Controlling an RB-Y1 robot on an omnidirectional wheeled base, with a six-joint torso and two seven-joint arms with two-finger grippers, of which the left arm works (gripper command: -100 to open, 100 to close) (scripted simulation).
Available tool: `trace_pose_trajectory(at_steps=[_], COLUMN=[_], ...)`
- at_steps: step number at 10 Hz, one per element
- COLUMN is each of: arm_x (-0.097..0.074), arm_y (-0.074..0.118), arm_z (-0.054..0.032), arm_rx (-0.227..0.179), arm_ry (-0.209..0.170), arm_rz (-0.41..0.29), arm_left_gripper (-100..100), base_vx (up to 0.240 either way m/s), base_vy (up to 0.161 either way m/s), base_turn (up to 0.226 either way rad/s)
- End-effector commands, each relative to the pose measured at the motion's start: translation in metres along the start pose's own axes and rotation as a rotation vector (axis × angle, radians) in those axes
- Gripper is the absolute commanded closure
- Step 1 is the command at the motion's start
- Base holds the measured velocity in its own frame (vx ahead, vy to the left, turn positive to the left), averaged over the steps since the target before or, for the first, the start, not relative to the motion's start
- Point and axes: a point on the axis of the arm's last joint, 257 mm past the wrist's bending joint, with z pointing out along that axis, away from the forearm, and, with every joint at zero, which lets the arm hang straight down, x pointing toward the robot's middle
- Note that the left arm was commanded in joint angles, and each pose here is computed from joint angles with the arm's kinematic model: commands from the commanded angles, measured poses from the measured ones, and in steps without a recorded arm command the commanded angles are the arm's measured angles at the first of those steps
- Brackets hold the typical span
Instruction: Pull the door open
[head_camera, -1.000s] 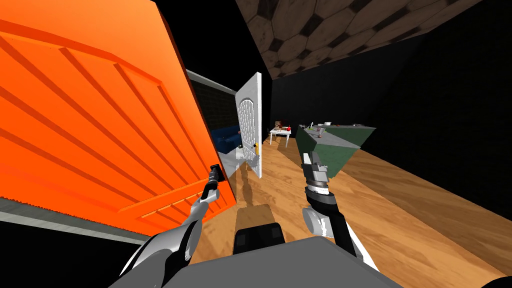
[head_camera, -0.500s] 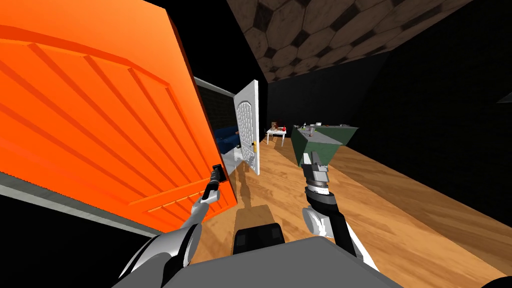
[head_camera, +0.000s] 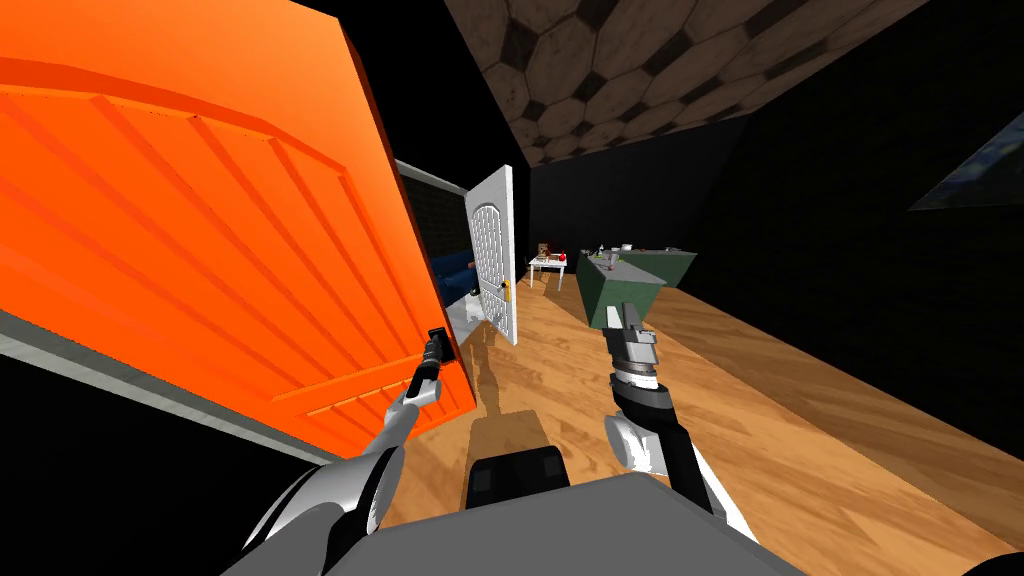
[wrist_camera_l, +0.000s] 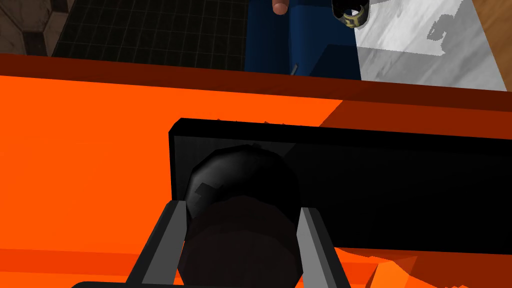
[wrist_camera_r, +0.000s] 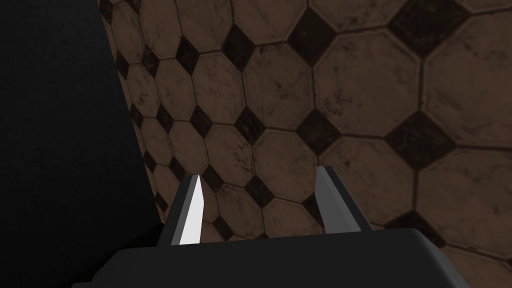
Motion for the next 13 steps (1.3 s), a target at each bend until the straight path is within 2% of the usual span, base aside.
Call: trace_pose_trajectory(at_steps=[1, 10, 13], arm_x=[0.004, 0.028, 0.034], arm_y=[0.000, -0.001, 0.001], arm_z=[-0.0007, -0.0020, -0.0035], arm_rx=[0.000, 0.004, -0.001], arm_ry=[0.012, 0.088, 0.105], arm_rz=[-0.001, 0.000, 0.002], arm_left_gripper=[100, 100, 100], base_vx=[-0.167, -0.183, -0.129], base_vy=[0.031, 0.074, 0.028], base_turn=[-0.090, -0.084, -0.044])
